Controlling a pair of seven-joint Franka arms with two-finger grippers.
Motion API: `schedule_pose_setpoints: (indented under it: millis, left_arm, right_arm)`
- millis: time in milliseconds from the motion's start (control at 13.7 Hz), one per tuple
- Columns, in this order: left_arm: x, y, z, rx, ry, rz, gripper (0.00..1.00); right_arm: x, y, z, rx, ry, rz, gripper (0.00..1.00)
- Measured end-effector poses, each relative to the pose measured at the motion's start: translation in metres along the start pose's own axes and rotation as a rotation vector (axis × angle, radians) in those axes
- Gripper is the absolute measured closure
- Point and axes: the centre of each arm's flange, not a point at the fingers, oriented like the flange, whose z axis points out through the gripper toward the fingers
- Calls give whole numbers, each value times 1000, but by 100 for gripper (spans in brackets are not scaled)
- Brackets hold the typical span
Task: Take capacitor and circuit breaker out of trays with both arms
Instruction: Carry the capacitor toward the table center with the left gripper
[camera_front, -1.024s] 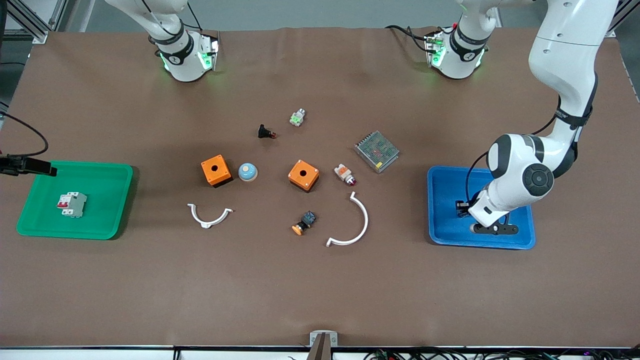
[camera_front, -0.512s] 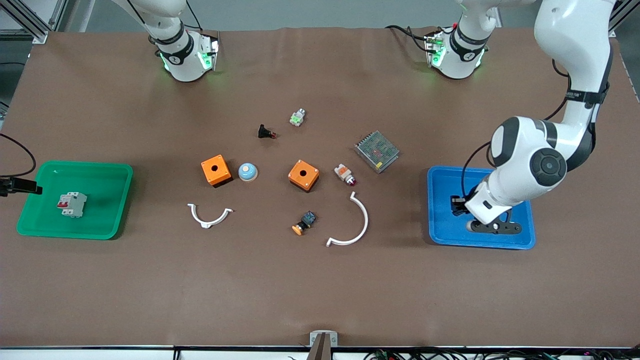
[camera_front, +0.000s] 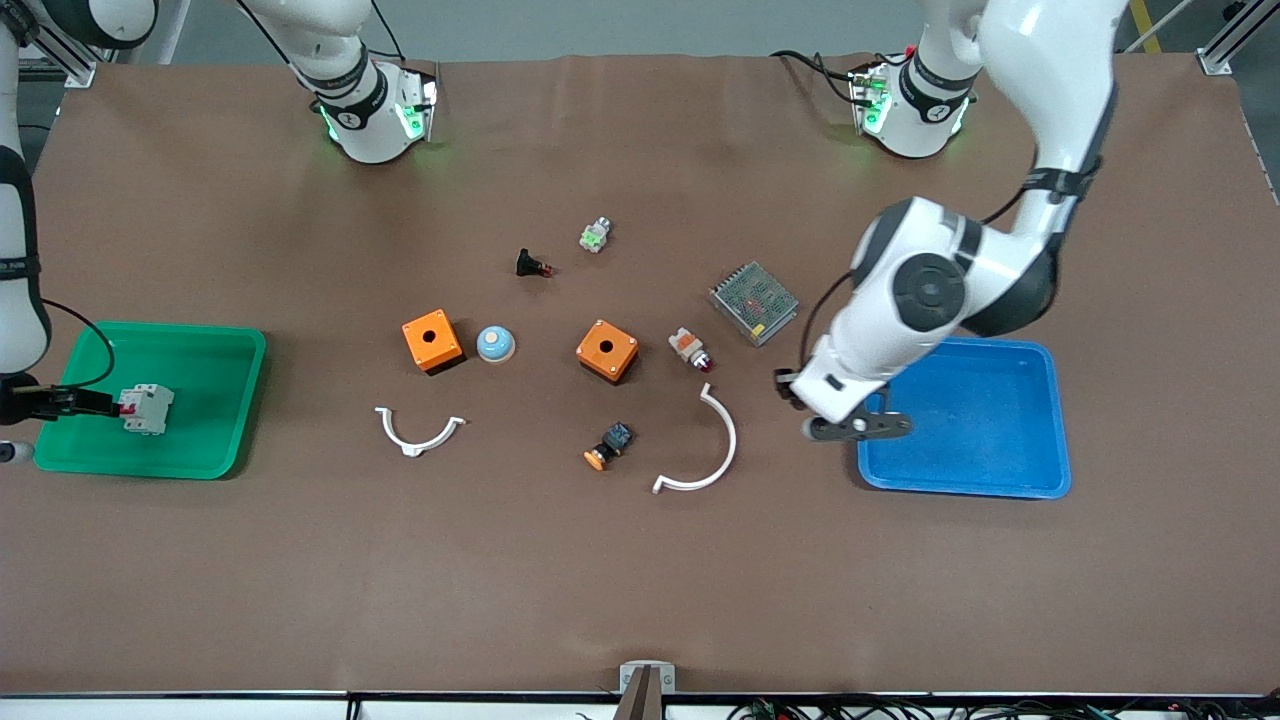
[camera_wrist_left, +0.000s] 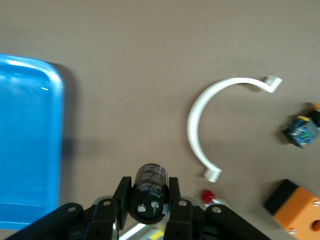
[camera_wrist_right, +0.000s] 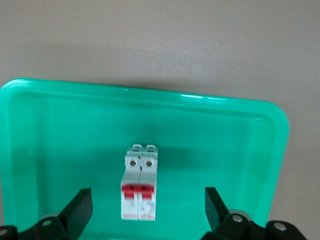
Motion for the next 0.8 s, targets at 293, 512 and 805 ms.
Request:
schedule_pose_setpoints:
  millis: [293,512,805]
  left_arm:
    - [-19,71,45,28,-5,-79,66]
    - [-36,107,86,53,-17,-121,66]
    - [-57,133,124,45,-24,-160,66]
  right_arm:
    - [-8,-6,26,34,-9,18,0]
    - [-9,-7,29,32,-5,19,3]
    - [-13,-7,35,34,-11,21,24]
